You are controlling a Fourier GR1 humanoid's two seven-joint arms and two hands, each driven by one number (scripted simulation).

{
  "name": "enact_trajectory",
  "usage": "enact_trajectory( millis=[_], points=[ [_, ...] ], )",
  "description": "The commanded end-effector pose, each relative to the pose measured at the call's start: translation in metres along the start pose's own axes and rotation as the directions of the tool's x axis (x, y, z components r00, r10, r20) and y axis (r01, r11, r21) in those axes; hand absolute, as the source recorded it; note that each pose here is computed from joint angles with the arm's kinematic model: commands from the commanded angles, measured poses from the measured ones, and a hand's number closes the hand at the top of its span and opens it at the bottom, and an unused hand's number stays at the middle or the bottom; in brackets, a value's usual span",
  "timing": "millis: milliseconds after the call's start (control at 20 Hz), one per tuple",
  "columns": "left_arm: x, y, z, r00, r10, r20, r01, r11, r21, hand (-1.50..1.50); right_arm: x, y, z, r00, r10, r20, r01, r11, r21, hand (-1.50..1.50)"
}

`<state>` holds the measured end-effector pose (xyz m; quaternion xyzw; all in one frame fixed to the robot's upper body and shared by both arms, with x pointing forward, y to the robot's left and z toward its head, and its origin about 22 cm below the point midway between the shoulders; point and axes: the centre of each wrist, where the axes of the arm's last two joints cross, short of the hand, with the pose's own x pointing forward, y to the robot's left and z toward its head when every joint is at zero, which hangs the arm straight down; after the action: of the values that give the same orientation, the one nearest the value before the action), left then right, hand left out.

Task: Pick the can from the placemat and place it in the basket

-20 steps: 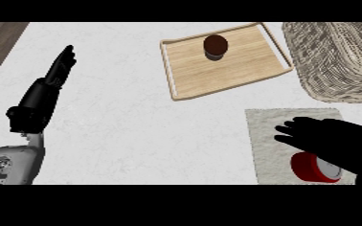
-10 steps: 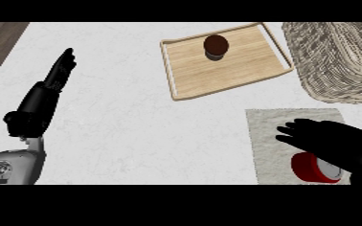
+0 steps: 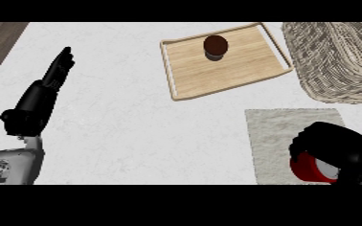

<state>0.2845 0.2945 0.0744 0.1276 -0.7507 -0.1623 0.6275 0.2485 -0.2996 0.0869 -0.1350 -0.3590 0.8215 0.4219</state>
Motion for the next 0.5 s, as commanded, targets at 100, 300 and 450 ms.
enact_trajectory(
  millis=[100,300,450],
  points=[
    [-0.004,-0.009,-0.005,1.000,-0.020,-0.002,0.020,1.000,-0.001,0.00,-0.008,0.005,-0.002,0.996,0.052,0.068,-0.053,0.999,0.008,1.50],
    [-0.012,0.004,0.006,1.000,-0.004,0.000,0.004,1.000,0.000,0.00,0.002,0.001,-0.013,0.993,0.072,0.090,-0.068,0.997,-0.047,1.50],
    [-0.013,0.001,-0.008,1.000,0.017,-0.020,-0.017,1.000,0.006,0.00,0.011,0.012,-0.004,0.988,0.108,0.108,-0.096,0.990,-0.107,1.50]
  ],
)
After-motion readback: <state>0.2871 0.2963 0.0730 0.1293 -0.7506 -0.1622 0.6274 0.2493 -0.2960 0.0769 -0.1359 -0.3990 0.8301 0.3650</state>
